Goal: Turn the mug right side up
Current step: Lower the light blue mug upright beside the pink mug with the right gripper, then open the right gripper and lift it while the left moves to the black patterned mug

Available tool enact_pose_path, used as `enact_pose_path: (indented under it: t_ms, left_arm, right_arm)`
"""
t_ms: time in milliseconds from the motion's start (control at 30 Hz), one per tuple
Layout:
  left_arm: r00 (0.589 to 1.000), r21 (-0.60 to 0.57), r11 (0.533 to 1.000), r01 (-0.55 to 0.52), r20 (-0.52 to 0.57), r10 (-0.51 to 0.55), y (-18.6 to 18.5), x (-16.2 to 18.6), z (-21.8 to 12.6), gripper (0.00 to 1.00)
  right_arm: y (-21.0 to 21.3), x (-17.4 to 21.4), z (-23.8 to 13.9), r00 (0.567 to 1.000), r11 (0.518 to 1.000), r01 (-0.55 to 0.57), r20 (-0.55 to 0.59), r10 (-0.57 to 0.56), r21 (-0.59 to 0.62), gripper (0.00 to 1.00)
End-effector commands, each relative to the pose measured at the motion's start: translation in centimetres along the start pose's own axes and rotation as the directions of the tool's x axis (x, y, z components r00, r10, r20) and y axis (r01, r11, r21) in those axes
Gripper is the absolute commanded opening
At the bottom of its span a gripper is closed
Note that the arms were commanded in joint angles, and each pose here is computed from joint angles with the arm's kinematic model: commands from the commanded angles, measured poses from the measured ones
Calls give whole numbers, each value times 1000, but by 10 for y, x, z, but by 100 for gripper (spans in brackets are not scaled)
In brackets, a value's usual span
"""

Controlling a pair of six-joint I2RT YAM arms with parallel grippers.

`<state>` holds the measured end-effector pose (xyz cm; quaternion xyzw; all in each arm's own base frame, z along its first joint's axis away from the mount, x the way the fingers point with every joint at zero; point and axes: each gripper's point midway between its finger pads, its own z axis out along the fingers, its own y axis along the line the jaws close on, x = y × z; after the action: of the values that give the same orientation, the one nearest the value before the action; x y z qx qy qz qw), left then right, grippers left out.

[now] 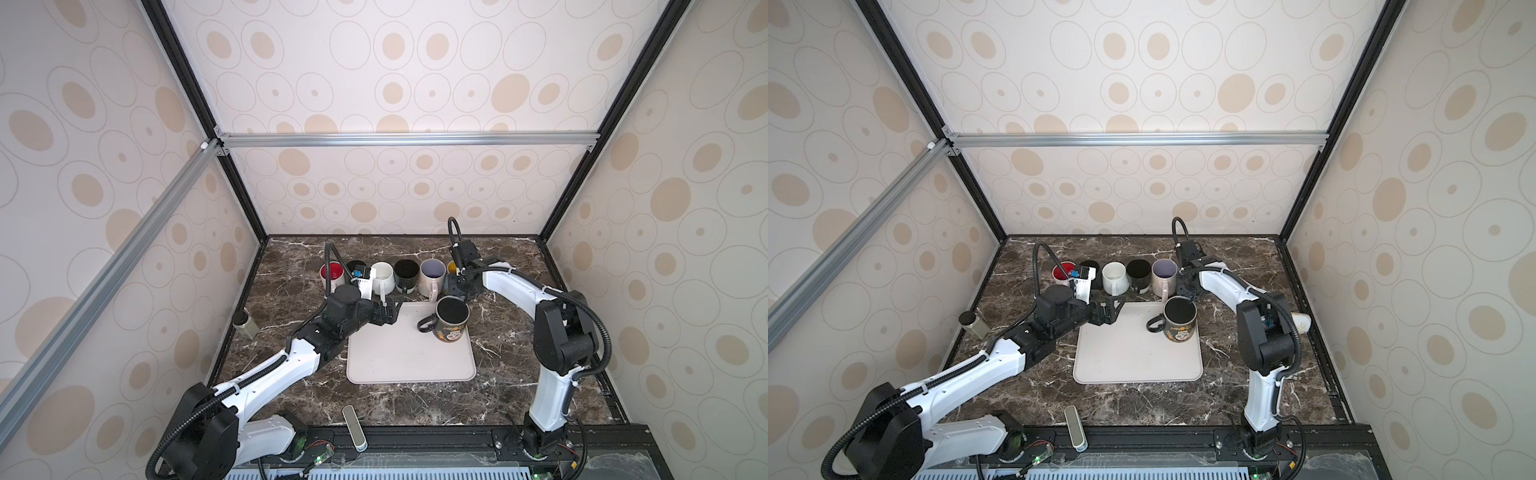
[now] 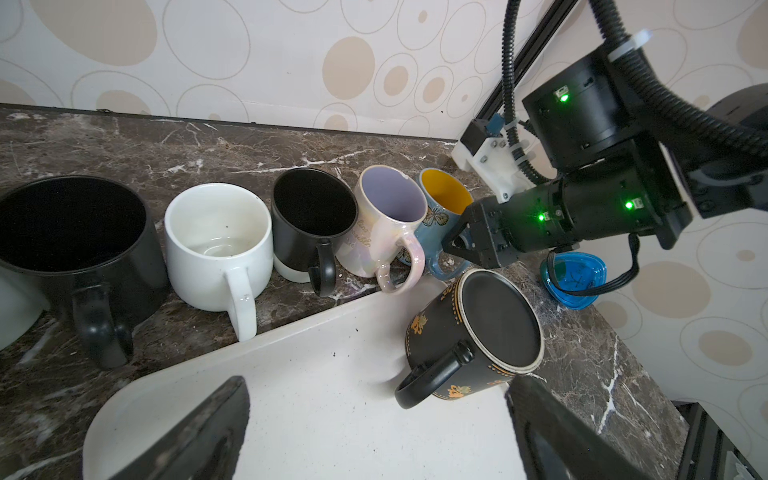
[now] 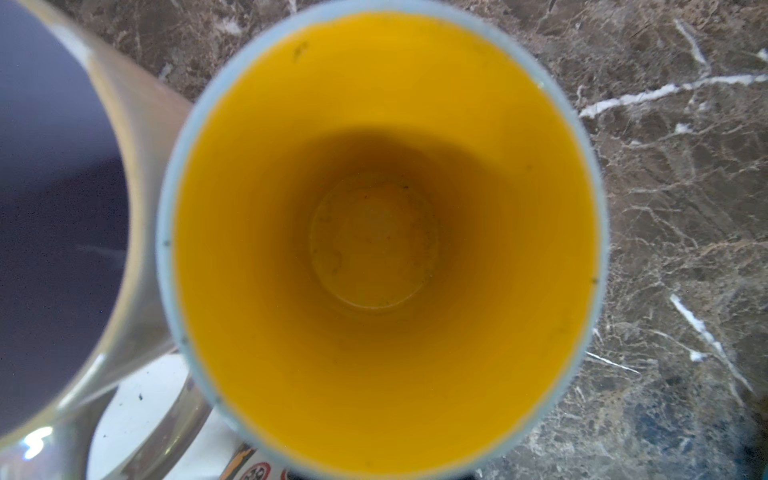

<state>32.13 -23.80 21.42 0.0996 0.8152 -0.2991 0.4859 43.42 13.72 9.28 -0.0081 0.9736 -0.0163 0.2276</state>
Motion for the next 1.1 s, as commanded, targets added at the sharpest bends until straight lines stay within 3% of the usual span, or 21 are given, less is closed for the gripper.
enact_pose_path:
  t_ms: [0,333,600,900,1067]
  left_arm:
    - [999,25,1000,-13,31,12,-8,-9,-1,98]
    - [999,11,1000,-13,30,12,-4,-5,-2,99]
    - [999,1,1000,-22,31,22,-2,-4,-4,100]
    - [999,-85,996,-24,44,28,15,-2,-5,100]
    - [998,-166,986,-22,54,31,28,-5,-6,100]
  right_arm:
    - [11,-21,-23,997,999,-10,75,13,-31,20]
    - [16,-22,-26,997,999,-7,76,10,-42,31]
    - [14,-26,-38,995,999,-12,97,15,-35,30]
    - [-6,-44,-97,980,1000,-3,197,0,13,31]
    - [2,-52,-142,951,994,-7,305,41,-113,31]
